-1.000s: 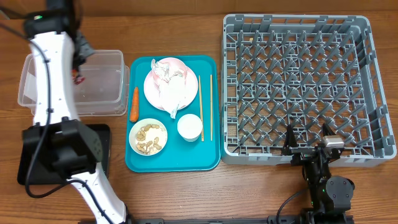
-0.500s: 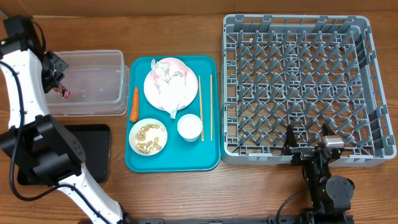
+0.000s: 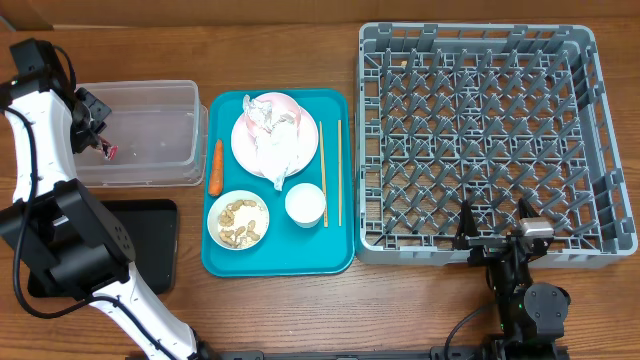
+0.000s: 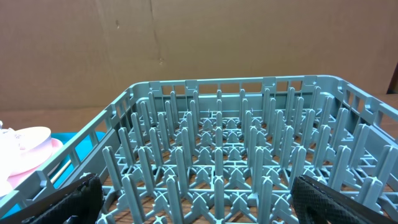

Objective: Sort waste into correct bins and load items into the dishwasher
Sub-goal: 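Carry the wrapper left and release it into the clear bin, then move the left gripper to the tissue on the pink plate and grasp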

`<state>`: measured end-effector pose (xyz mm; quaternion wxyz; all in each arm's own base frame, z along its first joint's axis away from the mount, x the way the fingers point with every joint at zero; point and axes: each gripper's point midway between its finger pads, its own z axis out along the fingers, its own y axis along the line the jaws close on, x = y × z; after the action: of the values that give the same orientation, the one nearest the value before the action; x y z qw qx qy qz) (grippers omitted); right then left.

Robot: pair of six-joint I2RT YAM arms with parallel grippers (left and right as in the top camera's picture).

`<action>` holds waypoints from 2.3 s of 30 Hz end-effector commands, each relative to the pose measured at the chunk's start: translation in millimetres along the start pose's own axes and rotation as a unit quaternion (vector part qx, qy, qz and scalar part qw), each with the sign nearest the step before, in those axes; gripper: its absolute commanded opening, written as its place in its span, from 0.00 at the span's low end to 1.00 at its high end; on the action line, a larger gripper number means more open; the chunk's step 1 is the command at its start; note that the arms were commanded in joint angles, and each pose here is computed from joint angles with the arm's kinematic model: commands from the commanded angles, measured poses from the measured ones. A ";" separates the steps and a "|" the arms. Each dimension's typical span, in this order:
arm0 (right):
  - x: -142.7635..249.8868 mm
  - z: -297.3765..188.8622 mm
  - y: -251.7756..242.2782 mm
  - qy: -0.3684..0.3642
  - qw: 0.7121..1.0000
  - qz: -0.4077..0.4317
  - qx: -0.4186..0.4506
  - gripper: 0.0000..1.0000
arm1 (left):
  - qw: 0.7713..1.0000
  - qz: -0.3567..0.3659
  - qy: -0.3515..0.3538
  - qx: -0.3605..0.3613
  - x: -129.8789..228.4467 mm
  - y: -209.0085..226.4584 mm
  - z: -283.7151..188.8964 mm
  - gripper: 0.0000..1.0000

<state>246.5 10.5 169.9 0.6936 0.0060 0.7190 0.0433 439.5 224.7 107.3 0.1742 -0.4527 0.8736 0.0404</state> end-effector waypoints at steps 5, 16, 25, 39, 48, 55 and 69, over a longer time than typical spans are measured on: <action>3.1 0.6 0.1 0.001 1.000 -0.002 0.001 1.00 | 1.000 -0.009 -0.009 0.006 -3.5 -0.9 -1.5 0.13; 3.1 0.6 0.1 0.001 1.000 -0.002 0.001 1.00 | 0.999 0.028 -0.010 0.014 -7.1 -5.4 -12.5 0.51; 3.1 0.6 0.1 0.001 1.000 -0.002 0.001 1.00 | 0.991 0.089 -0.074 0.070 -4.1 -51.1 -102.3 0.56; 3.1 0.6 0.1 0.001 1.000 -0.002 0.001 1.00 | 0.938 0.305 -0.001 0.163 160.9 -158.3 -184.7 0.80; 3.1 0.6 0.1 0.001 1.000 -0.002 0.001 1.00 | 0.907 0.401 0.108 0.070 249.4 -168.5 -122.2 0.86; 3.1 0.6 0.1 0.001 1.000 -0.002 0.001 1.00 | 0.892 0.410 0.187 0.035 283.1 -166.7 -66.9 0.89; 3.1 0.6 0.1 0.001 1.000 -0.002 0.001 1.00 | 0.889 0.411 0.200 0.021 296.2 -174.2 -24.9 0.88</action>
<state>246.5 10.5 169.8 0.6935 0.0060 0.7191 0.0433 415.8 -109.5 53.9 -0.0208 -0.0542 0.9983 0.0019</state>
